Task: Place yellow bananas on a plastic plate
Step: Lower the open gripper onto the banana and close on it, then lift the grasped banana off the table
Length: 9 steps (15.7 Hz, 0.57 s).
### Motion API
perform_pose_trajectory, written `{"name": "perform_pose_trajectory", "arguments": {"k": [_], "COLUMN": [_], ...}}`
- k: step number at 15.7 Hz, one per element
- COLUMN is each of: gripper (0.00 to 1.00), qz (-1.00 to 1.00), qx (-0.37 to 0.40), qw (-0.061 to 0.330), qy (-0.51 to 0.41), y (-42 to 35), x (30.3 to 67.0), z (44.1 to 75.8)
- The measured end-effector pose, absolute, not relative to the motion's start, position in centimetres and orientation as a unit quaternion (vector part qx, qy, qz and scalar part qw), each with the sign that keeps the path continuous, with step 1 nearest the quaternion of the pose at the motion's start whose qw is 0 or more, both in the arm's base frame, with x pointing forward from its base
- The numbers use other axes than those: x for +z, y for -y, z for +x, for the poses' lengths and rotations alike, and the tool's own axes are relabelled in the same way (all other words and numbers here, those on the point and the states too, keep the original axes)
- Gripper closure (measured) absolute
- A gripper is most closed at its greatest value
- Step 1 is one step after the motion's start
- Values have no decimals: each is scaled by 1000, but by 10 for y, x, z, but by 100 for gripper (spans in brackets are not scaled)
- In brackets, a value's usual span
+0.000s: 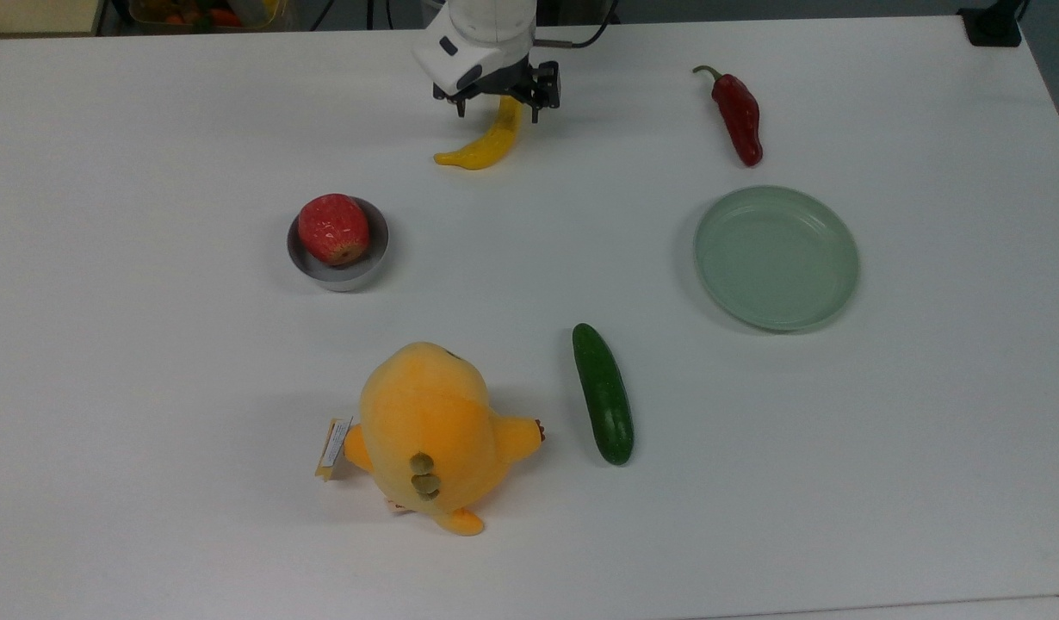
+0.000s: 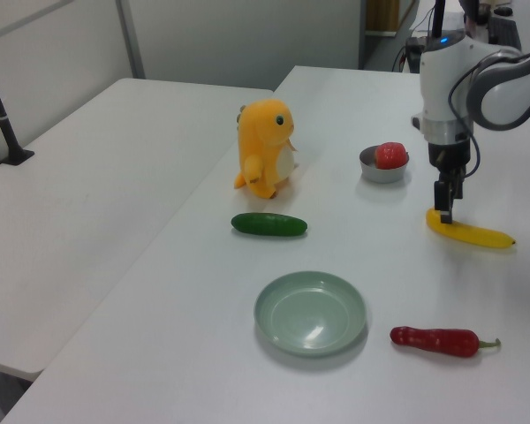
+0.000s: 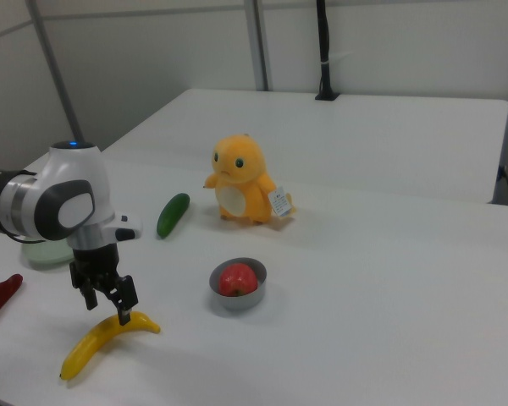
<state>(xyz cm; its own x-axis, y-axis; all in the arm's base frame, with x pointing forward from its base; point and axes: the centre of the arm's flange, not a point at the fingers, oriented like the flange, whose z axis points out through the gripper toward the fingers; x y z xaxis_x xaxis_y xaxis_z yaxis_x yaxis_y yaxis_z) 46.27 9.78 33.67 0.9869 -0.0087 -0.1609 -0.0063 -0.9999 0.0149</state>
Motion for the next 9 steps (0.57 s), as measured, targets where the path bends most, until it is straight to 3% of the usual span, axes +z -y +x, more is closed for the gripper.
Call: {"name": "perform_pose_trajectory", "arguments": {"k": [7,9], "gripper": [2,13], "qz": [995,995], "qx": [-98,-100], "qw": [8,9], "qy": [19,19], "y": [-99,-100], "x": [309,307], "z": [465,465]}}
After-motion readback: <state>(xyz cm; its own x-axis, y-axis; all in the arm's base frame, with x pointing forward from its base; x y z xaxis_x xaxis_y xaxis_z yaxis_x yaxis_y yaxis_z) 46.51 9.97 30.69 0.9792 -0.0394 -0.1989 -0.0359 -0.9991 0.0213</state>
